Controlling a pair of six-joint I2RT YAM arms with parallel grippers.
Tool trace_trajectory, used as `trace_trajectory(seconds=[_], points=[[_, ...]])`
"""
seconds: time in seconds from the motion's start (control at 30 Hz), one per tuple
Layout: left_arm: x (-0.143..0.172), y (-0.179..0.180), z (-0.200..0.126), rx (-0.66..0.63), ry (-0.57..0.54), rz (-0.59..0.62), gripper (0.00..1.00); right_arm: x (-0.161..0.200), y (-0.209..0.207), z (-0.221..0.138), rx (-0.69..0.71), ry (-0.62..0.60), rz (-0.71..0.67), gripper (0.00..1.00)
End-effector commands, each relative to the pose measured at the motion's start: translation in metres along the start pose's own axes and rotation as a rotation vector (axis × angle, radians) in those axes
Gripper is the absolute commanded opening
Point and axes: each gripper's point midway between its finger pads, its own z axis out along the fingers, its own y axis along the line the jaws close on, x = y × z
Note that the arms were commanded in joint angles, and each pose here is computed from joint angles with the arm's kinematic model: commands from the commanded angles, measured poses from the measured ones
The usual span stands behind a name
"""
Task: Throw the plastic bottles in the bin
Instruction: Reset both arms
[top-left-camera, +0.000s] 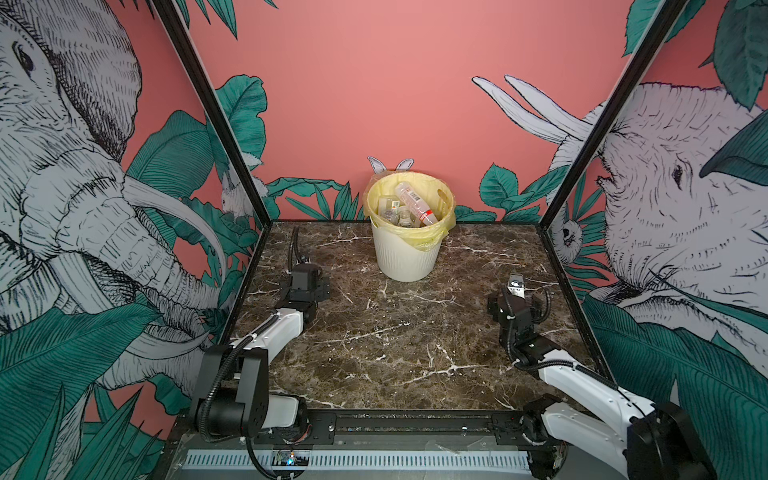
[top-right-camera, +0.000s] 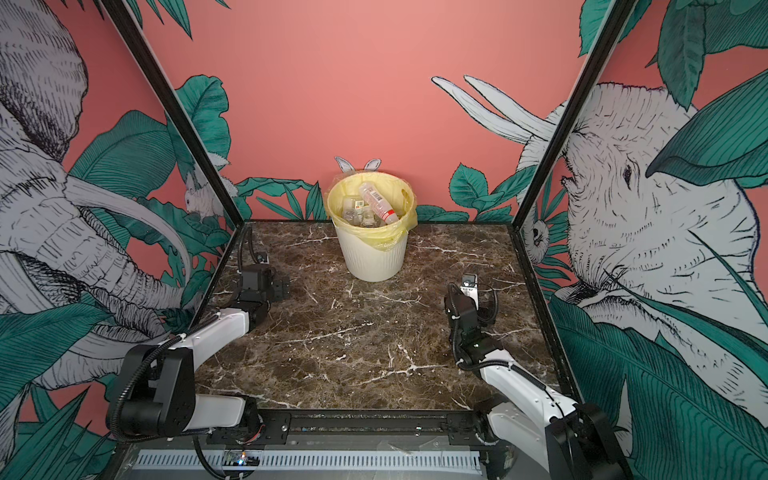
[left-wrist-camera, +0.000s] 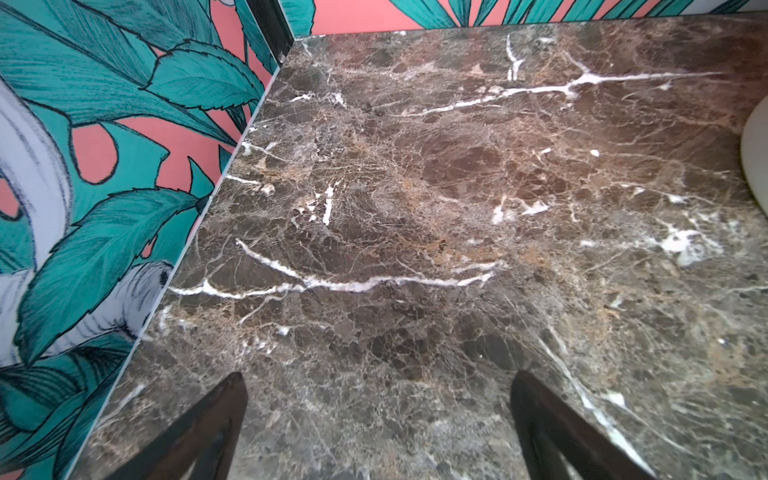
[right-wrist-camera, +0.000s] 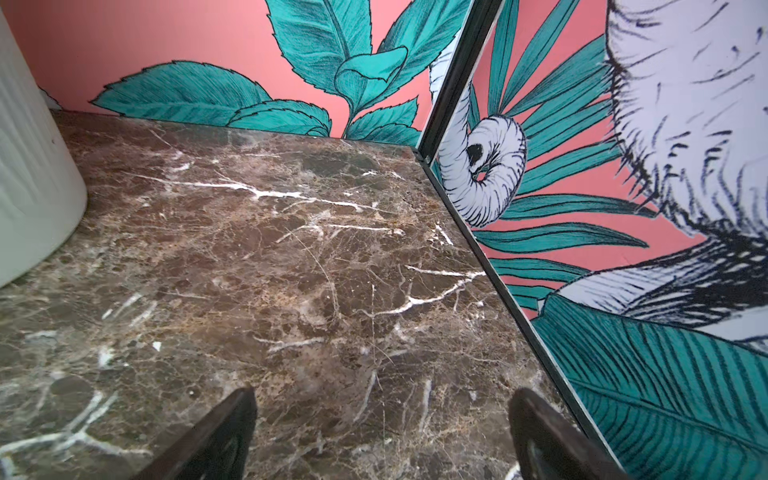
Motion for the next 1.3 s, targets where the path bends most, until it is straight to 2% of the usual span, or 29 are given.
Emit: trace_trajectory(seconds=[0.0,0.23,0.4,0.57,0.63,0.7,0.8,0.97,1.07,1.13,1.27], points=[[-0.019,0.002,0.0,-0.002,-0.132,0.005,0.99,-0.025,-0.009,-0.001,0.046,-0.098,0.053,0.95],[-0.002,0.0,0.007,0.001,-0.178,0.042,0.99,-0.025,-0.01,0.007,0.063,-0.085,0.019,0.96],[-0.008,-0.006,0.004,0.042,-0.279,0.077,0.99,-0.014,-0.009,0.013,0.086,-0.088,-0.024,0.97],[0.003,-0.011,0.017,0.062,-0.332,0.073,0.99,-0.002,-0.016,0.016,0.147,-0.125,0.024,0.97],[0.007,-0.015,0.017,0.089,-0.301,0.083,0.99,0.001,-0.021,0.016,0.177,-0.148,0.06,0.97],[0.005,-0.025,0.014,0.151,-0.331,0.113,0.99,0.006,-0.023,0.018,0.197,-0.158,0.08,1.0],[0.007,-0.027,0.016,0.165,-0.305,0.115,0.99,0.008,-0.026,0.023,0.238,-0.171,0.109,1.0],[0.006,-0.023,0.024,0.238,-0.273,0.071,0.99,0.002,-0.01,0.042,0.187,-0.099,0.011,1.0],[0.005,-0.023,0.024,0.238,-0.275,0.071,0.99,-0.003,-0.014,0.049,0.214,-0.114,-0.032,1.0],[0.006,-0.023,0.024,0.237,-0.271,0.072,1.0,-0.001,-0.025,0.049,0.263,-0.152,0.0,1.0],[0.006,-0.023,0.024,0.237,-0.274,0.072,1.0,0.01,-0.037,0.058,0.249,-0.165,0.072,1.0]])
